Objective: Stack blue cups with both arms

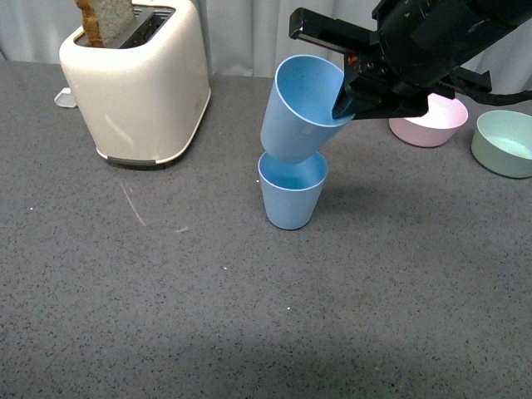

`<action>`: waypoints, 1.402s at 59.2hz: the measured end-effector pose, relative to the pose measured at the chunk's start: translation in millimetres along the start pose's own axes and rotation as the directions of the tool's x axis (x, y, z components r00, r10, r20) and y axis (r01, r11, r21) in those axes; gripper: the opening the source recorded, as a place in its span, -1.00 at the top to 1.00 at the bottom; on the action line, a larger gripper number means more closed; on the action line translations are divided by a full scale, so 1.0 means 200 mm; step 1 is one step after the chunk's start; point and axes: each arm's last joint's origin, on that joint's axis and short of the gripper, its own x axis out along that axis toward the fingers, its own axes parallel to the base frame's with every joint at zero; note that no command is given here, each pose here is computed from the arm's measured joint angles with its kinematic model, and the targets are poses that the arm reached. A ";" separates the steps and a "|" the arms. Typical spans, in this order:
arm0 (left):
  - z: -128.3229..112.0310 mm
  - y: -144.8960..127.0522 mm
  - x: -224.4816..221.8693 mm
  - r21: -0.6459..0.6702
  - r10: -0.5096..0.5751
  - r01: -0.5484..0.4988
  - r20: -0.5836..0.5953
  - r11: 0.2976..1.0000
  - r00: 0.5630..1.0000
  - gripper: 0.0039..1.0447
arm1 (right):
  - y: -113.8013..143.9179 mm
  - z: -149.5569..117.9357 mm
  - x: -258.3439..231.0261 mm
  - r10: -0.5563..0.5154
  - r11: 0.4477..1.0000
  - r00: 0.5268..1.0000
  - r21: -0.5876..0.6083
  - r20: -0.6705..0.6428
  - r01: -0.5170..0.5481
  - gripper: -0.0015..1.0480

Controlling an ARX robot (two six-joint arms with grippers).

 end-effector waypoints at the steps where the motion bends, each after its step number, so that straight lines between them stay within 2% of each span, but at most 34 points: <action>1: 0.00 0.00 0.00 0.000 0.000 0.000 0.000 1.000 1.000 -0.88 | 0.00 0.00 0.00 0.000 1.000 1.000 -0.001 0.000 0.000 0.98; 9: 0.00 0.00 0.00 0.000 0.000 0.000 0.000 1.000 1.000 -0.88 | 0.00 0.00 0.01 0.004 1.000 1.000 0.003 -0.006 -0.004 0.94; 13: 0.00 0.00 0.00 0.000 0.000 0.000 0.000 1.000 1.000 -0.88 | 0.00 -0.01 0.02 0.008 1.000 1.000 0.008 -0.008 -0.008 0.67; 29: 0.00 0.00 0.00 0.000 0.000 0.000 0.000 1.000 1.000 -0.88 | -0.01 0.03 0.00 -0.007 1.000 0.998 -0.015 0.067 0.008 -0.14; 36: 0.00 0.00 0.00 0.000 0.000 0.000 0.000 1.000 1.000 -0.88 | -0.02 0.03 -0.01 -0.023 0.999 0.996 -0.026 0.087 0.025 -0.57; 37: 0.00 0.00 0.00 0.000 0.000 0.000 0.000 1.000 1.000 -0.88 | -0.02 0.03 0.01 -0.053 0.997 0.986 -0.054 0.155 0.062 -0.55; 38: 0.00 0.00 0.00 0.000 0.000 0.000 0.000 1.000 1.000 -0.88 | -0.05 0.01 0.02 -0.119 0.985 0.950 -0.089 0.288 0.151 -0.45; 39: 0.00 0.00 0.00 0.000 0.000 0.000 0.000 1.000 1.000 -0.88 | -0.06 0.00 0.02 -0.143 0.979 0.932 -0.088 0.333 0.181 -0.42; 40: 0.00 0.00 0.00 0.000 0.000 0.000 0.000 1.000 1.000 -0.88 | -0.08 -0.02 0.03 -0.186 0.963 0.891 -0.104 0.415 0.249 -0.35; 41: 0.00 0.00 0.00 0.000 -0.002 0.002 0.000 1.000 1.000 -0.88 | -0.08 -0.04 0.03 -0.189 0.960 0.875 -0.103 0.446 0.260 -0.32; 43: 0.00 0.00 0.00 0.000 0.000 0.000 0.000 1.000 1.000 -0.88 | -0.14 -0.11 0.01 -0.238 0.932 0.787 -0.094 0.569 0.350 -0.18; 44: 0.00 0.00 0.00 0.000 0.001 -0.001 0.000 1.000 1.000 -0.88 | -0.18 -0.16 -0.02 -0.240 0.924 0.726 -0.077 0.645 0.374 -0.08; 46: 0.00 0.00 0.00 0.000 0.002 -0.002 -0.001 1.000 1.000 -0.88 | -0.22 -0.20 -0.08 -0.214 0.925 0.642 -0.058 0.737 0.374 0.06; 47: 0.00 0.00 0.00 0.000 0.003 -0.003 -0.001 1.000 1.000 -0.88 | -0.24 -0.23 -0.14 -0.195 0.927 0.585 -0.047 0.788 0.371 0.16; 50: 0.00 0.00 0.00 0.000 0.002 -0.002 -0.001 1.000 1.000 -0.88 | -0.26 -0.27 -0.29 -0.156 0.933 0.476 -0.030 0.865 0.359 0.39; 53: 0.00 0.00 0.00 0.000 0.002 -0.002 -0.001 1.000 1.000 -0.88 | -0.29 -0.31 -0.36 -0.145 0.933 0.434 -0.023 0.889 0.358 0.57; 55: 0.00 0.00 0.00 0.000 0.000 0.000 -0.001 1.000 1.000 -0.88 | -0.31 -0.34 -0.39 -0.143 0.933 0.421 -0.020 0.896 0.360 0.67; 57: 0.00 0.00 0.00 0.000 0.000 0.000 -0.001 1.000 1.000 -0.88 | -0.33 -0.38 -0.39 -0.150 0.930 0.428 -0.019 0.891 0.366 0.77; 61: 0.00 0.00 0.00 0.000 0.000 0.000 -0.001 1.000 1.000 -0.88 | -0.38 -0.48 -0.39 -0.161 0.925 0.472 -0.035 0.867 0.378 0.99; 65: 0.00 0.00 0.00 0.000 0.000 0.000 -0.001 1.000 1.000 -0.88 | -0.41 -0.55 -0.42 -0.161 0.924 0.493 -0.045 0.855 0.380 0.98; 74: 0.00 0.00 0.00 0.000 0.000 0.000 -0.001 1.000 1.000 -0.88 | -0.44 -0.65 -0.53 -0.152 0.926 0.471 -0.042 0.869 0.376 0.98; 83: 0.00 0.00 0.00 0.000 0.000 0.000 -0.001 1.000 1.000 -0.88 | -0.47 -0.76 -0.60 -0.164 0.924 0.480 -0.037 0.862 0.380 0.98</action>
